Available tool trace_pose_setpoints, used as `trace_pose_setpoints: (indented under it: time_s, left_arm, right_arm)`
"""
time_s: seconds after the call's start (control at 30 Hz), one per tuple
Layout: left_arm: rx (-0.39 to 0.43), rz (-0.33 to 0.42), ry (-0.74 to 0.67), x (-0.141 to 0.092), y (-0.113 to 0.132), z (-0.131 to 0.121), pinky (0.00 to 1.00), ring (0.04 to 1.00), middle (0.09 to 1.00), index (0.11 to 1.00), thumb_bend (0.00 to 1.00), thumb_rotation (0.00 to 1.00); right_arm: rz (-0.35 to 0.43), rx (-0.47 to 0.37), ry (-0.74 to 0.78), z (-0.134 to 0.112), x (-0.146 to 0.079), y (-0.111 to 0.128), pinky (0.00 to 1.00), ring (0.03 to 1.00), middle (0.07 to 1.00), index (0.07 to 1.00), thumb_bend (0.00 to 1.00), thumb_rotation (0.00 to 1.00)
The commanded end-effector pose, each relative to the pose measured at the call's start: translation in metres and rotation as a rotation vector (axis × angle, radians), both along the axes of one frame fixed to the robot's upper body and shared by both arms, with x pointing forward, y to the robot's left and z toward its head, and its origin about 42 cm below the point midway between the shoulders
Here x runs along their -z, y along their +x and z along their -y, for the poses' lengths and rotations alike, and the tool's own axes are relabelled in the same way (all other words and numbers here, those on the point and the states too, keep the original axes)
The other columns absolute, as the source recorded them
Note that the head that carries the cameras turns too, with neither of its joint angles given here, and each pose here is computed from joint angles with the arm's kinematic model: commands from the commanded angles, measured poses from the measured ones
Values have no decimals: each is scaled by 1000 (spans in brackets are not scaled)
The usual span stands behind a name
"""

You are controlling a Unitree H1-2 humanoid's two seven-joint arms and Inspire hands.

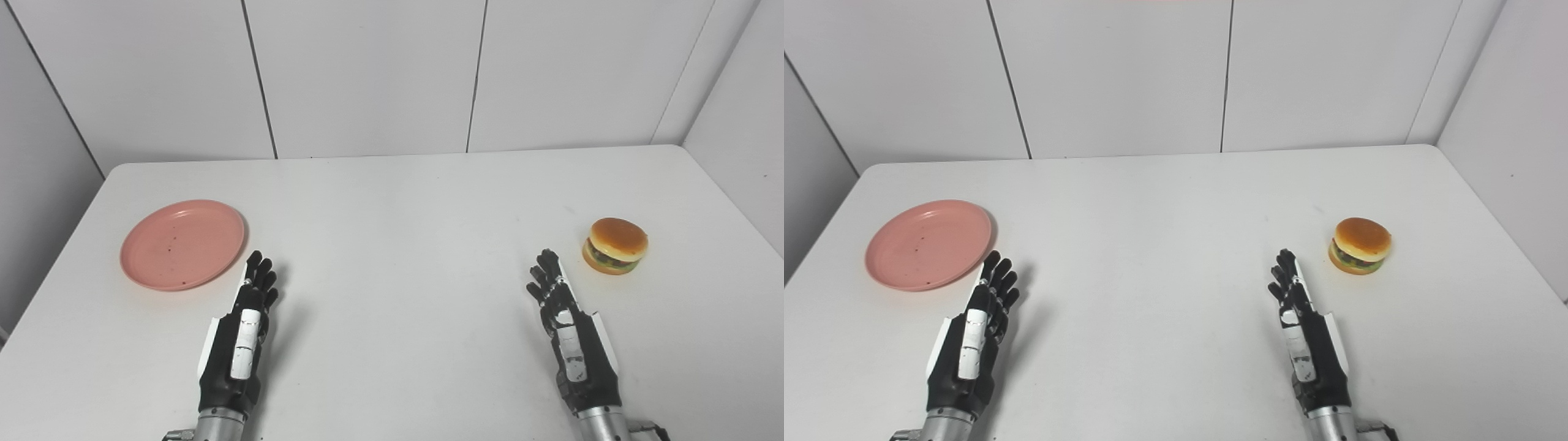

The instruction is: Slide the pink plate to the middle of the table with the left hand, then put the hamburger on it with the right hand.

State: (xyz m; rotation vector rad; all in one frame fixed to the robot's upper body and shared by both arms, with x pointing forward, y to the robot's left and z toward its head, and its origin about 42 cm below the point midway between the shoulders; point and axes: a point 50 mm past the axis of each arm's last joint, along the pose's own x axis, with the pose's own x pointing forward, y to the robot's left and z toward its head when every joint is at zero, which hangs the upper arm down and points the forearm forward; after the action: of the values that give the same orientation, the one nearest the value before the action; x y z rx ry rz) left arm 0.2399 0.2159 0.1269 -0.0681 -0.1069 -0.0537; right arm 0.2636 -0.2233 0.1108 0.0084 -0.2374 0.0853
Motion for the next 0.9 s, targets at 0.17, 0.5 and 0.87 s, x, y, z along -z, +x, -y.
trace_pose_setpoints:
  time_s: [0.17,0.5,0.87]
  left_arm:
    - [11,8,73,-3,-14,-18,1000,1000,1000,1000,774,942]
    - [15,3,78,-3,-14,-18,1000,1000,1000,1000,767,946]
    - [10,12,78,-2,-12,-15,1000,1000,1000,1000,772,943]
  right_arm:
    - [-13,30,-1,8,2,2,971,981,1000,982,903,1000]
    - [-12,29,-5,9,2,2,970,977,1000,979,897,1000]
    - [-13,27,2,12,3,3,972,979,1000,978,904,1000]
